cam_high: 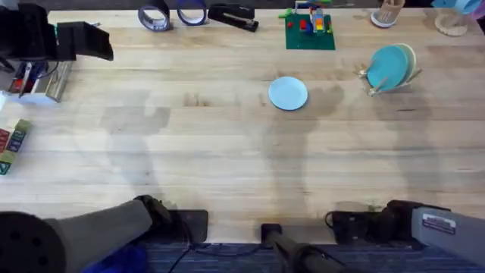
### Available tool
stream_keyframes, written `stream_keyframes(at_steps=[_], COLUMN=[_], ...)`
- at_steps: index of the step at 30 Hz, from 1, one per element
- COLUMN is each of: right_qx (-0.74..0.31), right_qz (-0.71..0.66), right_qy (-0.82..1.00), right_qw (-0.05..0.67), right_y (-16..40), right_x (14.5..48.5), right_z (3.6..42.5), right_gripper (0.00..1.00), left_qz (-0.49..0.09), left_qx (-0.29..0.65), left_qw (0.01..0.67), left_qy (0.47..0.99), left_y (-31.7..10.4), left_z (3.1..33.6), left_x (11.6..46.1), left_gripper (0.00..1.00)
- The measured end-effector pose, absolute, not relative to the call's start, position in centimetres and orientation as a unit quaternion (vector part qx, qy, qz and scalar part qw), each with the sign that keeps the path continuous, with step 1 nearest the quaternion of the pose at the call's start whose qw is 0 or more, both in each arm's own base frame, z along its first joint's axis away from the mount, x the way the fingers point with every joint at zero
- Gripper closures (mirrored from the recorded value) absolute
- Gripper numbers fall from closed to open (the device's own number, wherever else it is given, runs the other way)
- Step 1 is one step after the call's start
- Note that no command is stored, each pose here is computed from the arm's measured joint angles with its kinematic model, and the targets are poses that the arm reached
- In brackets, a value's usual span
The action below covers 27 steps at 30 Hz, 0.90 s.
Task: Pick up the plates from the table one by one and place each into a slot on the dish rack.
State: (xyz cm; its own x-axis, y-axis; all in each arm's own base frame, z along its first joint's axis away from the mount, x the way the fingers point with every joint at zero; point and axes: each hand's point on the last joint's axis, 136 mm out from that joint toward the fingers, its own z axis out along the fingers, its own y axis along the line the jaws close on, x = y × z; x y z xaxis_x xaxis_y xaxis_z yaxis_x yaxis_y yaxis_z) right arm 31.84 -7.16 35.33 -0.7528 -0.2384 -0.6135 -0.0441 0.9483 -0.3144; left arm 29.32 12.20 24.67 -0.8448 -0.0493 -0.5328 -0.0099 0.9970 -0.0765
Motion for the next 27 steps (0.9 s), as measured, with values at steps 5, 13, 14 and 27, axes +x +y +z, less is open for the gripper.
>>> stream_keyframes(at_steps=[5,13,14,27], right_qx=[-0.074,-0.075,-0.074,-0.060], right_qz=[-0.143,-0.134,-0.133,-0.128], right_qy=[0.923,0.936,0.937,0.938], right_qw=[0.350,0.318,0.316,0.317], right_y=[-6.7,-6.4,-6.4,-6.4], right_x=[29.3,27.6,27.5,27.4], right_z=[36.4,35.4,35.3,35.3], right_gripper=[0.323,0.007,0.006,0.006], left_qz=[-0.028,-0.049,-0.057,-0.110], left_qx=[-0.012,-0.003,0.000,0.095], left_qw=[0.292,0.312,0.316,0.324], left_qy=[0.956,0.949,0.947,0.935], left_y=[12.5,11.8,11.6,0.2], left_z=[25.0,25.6,25.7,26.5], left_x=[29.9,30.6,30.7,34.6], left_gripper=[0.007,0.008,0.008,0.008])
